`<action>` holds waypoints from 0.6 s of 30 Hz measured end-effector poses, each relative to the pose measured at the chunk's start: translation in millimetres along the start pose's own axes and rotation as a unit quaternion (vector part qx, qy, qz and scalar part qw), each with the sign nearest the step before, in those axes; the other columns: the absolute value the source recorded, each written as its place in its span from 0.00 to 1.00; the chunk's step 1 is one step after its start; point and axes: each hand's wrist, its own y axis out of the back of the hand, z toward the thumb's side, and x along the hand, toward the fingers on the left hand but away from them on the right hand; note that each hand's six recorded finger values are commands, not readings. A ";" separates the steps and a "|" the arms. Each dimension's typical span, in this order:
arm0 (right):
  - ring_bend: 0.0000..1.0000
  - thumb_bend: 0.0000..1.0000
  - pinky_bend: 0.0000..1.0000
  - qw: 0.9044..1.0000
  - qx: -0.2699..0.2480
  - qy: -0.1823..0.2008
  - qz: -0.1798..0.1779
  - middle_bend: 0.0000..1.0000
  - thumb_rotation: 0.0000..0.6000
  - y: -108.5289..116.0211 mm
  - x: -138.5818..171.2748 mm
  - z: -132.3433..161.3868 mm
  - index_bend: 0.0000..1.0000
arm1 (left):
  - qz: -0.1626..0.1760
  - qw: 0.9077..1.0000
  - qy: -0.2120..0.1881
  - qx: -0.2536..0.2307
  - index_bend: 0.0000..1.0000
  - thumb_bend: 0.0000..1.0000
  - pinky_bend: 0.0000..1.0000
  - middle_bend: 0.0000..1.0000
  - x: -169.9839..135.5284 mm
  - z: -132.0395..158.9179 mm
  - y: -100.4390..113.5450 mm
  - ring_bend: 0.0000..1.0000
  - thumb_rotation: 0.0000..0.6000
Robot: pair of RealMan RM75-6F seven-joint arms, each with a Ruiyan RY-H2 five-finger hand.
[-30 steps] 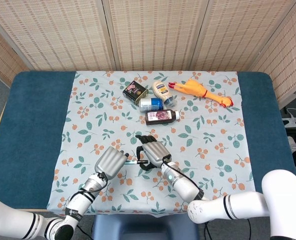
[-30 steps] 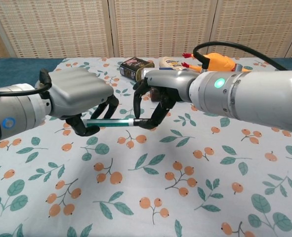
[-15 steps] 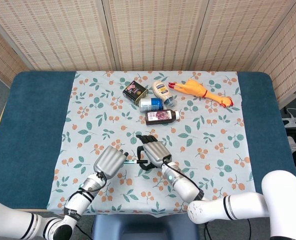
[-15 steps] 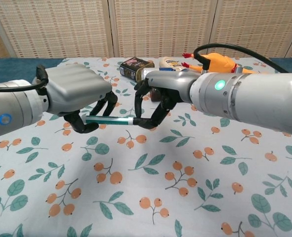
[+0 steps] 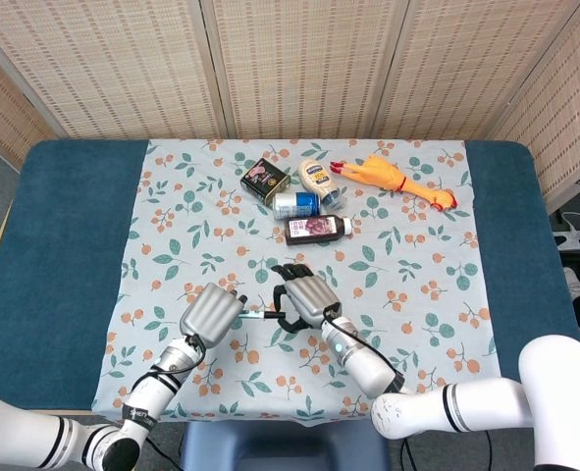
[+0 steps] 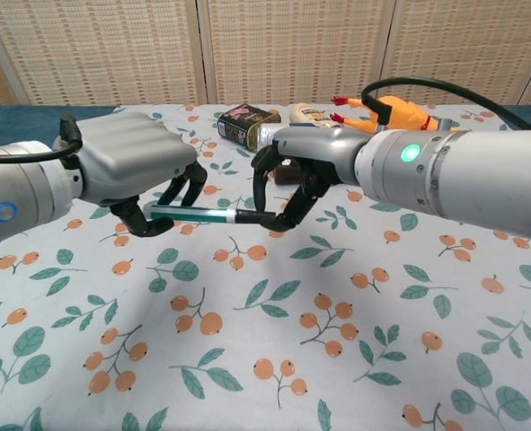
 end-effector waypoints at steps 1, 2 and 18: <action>0.00 0.54 0.06 1.000 -0.001 0.000 -0.001 0.05 1.00 0.9 0.4 -0.7 0.74 | -0.001 1.000 0.001 0.001 0.75 0.39 1.00 0.88 -0.1 -0.6 -0.6 0.95 1.00; 0.00 0.54 0.06 1.000 -0.001 -0.001 -0.003 0.05 1.00 2.2 1.0 -1.7 0.74 | -0.001 1.000 0.002 0.001 0.75 0.39 1.00 0.88 0.0 -1.0 -0.9 0.95 1.00; 0.00 0.30 0.06 1.000 -0.004 -0.010 -0.023 0.00 1.00 26.3 24.6 -22.9 0.04 | -0.009 1.000 0.010 -0.017 0.70 0.39 1.00 0.83 -1.2 -10.3 -12.4 0.95 1.00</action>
